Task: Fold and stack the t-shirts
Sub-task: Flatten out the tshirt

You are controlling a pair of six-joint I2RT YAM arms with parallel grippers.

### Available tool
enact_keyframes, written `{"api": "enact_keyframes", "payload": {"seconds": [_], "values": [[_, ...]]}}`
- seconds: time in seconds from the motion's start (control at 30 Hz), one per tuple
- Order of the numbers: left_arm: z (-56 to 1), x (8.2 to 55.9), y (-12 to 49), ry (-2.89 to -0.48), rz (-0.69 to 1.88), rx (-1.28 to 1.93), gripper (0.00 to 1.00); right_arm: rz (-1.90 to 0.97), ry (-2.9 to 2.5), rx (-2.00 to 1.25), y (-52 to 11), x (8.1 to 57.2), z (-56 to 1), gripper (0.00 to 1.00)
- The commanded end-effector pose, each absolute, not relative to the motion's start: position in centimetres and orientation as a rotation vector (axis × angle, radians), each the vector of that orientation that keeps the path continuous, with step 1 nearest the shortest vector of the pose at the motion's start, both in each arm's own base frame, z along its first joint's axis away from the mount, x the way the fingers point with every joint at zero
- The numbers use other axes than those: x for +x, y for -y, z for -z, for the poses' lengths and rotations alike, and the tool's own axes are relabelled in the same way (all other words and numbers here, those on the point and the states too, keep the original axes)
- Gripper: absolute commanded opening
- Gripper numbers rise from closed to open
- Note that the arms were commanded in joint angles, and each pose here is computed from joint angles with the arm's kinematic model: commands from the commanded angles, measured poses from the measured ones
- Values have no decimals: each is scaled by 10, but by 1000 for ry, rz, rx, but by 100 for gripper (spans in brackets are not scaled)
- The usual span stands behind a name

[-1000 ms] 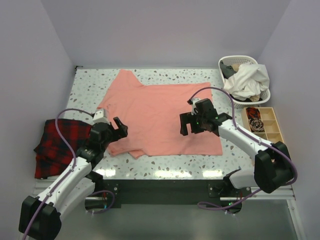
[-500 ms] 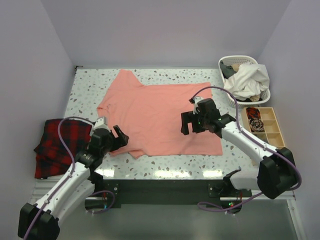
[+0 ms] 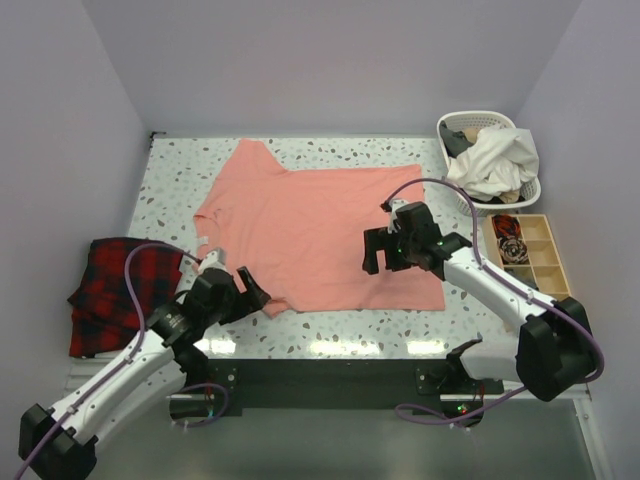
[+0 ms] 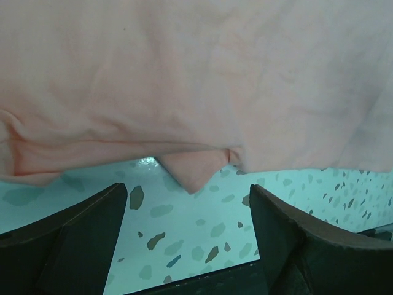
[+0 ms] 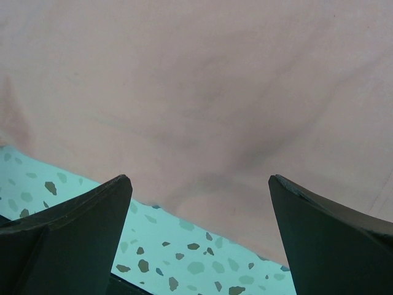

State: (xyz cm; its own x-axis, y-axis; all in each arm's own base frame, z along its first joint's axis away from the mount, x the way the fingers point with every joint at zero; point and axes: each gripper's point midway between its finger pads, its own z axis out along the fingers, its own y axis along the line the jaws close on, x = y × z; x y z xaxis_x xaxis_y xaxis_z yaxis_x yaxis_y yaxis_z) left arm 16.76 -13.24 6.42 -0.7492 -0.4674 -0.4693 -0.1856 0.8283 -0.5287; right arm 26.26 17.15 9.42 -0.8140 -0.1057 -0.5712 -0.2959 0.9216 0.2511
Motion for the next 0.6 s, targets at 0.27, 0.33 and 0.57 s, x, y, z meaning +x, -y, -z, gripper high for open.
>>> {"api": "enact_keyframes", "payload": {"seconds": [0.27, 0.33, 0.57], "values": [[-48, 173, 138, -2436, 518, -545, 86, -471, -2473, -279, -175, 264, -98, 99], [-50, 175, 145, -2429, 553, -530, 79, -464, -2478, -281, -175, 264, -96, 99], [-39, 171, 154, -2446, 571, -497, 42, -455, -2485, -279, -173, 262, -93, 99]]}}
